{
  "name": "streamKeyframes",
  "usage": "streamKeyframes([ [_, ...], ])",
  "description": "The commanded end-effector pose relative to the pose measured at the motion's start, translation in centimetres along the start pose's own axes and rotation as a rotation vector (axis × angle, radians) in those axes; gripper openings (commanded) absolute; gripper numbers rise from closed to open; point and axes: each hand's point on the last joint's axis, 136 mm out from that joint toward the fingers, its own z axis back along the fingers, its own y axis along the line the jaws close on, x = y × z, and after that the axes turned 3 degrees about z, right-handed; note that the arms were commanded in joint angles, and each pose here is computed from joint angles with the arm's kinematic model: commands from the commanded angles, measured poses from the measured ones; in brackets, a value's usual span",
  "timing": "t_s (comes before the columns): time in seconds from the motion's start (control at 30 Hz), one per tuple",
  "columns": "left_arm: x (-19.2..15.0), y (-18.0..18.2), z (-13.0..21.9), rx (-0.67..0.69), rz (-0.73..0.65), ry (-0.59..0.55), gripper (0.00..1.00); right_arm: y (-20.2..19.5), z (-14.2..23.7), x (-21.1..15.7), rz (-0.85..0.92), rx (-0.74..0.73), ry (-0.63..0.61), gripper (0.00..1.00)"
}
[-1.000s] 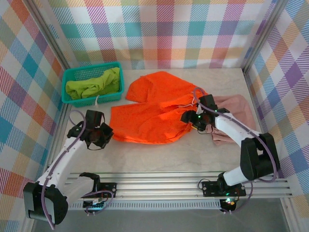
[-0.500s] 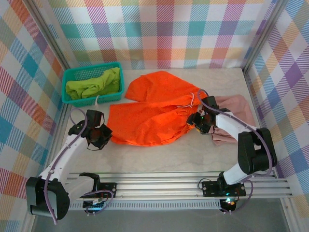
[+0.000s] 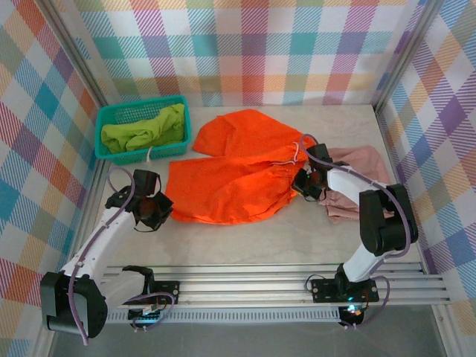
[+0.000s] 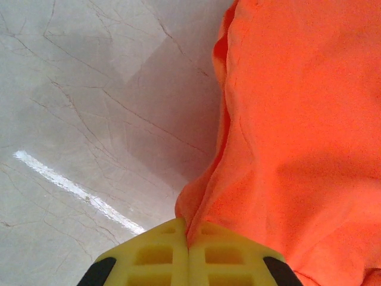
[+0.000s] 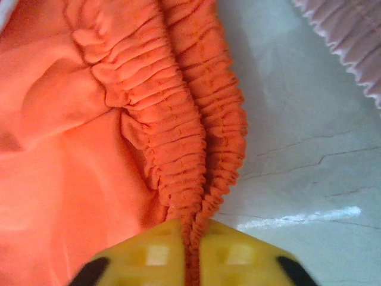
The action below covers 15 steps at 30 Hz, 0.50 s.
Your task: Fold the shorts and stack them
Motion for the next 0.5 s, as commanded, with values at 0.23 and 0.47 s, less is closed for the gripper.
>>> streamKeyframes([
  [0.23, 6.0, -8.3, 10.0, -0.226, -0.079, -0.237, 0.00, 9.0, 11.8, 7.0, 0.137, 0.192, -0.263, 0.00],
  [0.47, 10.5, -18.1, 21.4, -0.443, -0.174, -0.427, 0.00, 17.7, 24.3, 11.9, 0.266, 0.387, -0.471, 0.00],
])
